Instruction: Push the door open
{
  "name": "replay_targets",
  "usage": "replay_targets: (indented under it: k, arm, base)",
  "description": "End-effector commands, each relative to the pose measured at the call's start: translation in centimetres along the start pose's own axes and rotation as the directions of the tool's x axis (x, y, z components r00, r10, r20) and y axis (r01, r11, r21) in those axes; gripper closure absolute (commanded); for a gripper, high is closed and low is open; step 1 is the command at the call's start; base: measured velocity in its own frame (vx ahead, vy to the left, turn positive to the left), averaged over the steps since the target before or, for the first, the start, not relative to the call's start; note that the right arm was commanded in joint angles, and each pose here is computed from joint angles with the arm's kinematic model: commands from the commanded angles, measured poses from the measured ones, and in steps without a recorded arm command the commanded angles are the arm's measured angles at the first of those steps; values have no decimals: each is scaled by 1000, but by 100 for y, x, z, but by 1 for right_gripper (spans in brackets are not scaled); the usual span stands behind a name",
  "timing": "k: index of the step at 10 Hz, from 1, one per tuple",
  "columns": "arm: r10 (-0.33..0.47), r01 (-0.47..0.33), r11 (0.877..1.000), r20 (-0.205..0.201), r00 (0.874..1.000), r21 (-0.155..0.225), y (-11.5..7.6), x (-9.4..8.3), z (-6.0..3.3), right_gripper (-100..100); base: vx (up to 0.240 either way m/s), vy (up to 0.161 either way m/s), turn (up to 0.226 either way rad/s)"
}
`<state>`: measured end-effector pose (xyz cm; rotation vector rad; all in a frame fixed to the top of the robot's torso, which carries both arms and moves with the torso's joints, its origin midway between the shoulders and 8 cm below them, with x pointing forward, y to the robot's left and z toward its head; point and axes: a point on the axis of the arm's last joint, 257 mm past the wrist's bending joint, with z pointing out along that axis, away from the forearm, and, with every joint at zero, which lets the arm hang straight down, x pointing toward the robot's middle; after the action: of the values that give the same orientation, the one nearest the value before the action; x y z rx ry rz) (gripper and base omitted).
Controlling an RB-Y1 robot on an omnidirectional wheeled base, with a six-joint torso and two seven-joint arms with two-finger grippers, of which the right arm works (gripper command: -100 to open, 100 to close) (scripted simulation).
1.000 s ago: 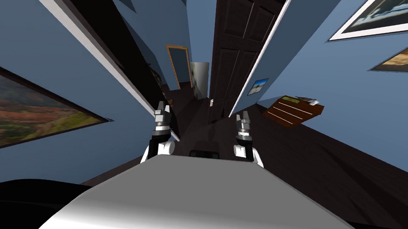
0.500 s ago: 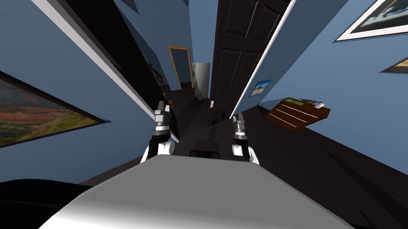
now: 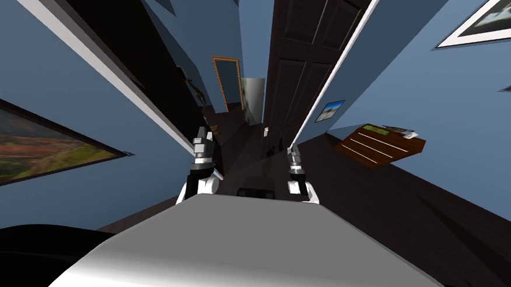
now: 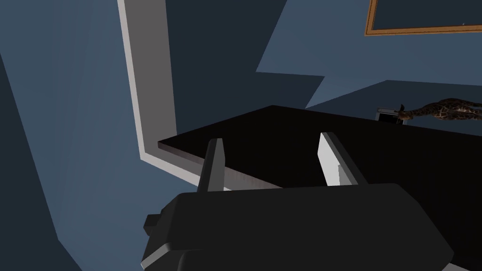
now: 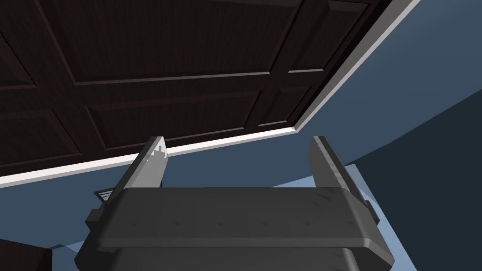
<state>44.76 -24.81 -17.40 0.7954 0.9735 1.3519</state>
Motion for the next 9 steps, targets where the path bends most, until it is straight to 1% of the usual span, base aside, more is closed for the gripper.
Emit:
replay_targets:
  k: [1, 4, 5, 8, 9]
  arm:
    - [8, -8, 1000, -17, 1000, 21, -136, 48, -3, -100]
    - [25, -22, 998, -46, 999, 59, -382, 159, -18, -100]
    - [32, -28, 996, -55, 998, 79, -494, 197, -42, -100]
    - [51, -41, 992, -84, 995, 120, -732, 312, -76, -100]
    - [51, -41, 992, -84, 995, 120, -732, 312, -76, -100]
  base:
    - [103, -48, 51]
    - [103, -43, 51]
    - [98, -42, 45]
    - [83, -57, 47]
    - [59, -29, 18]
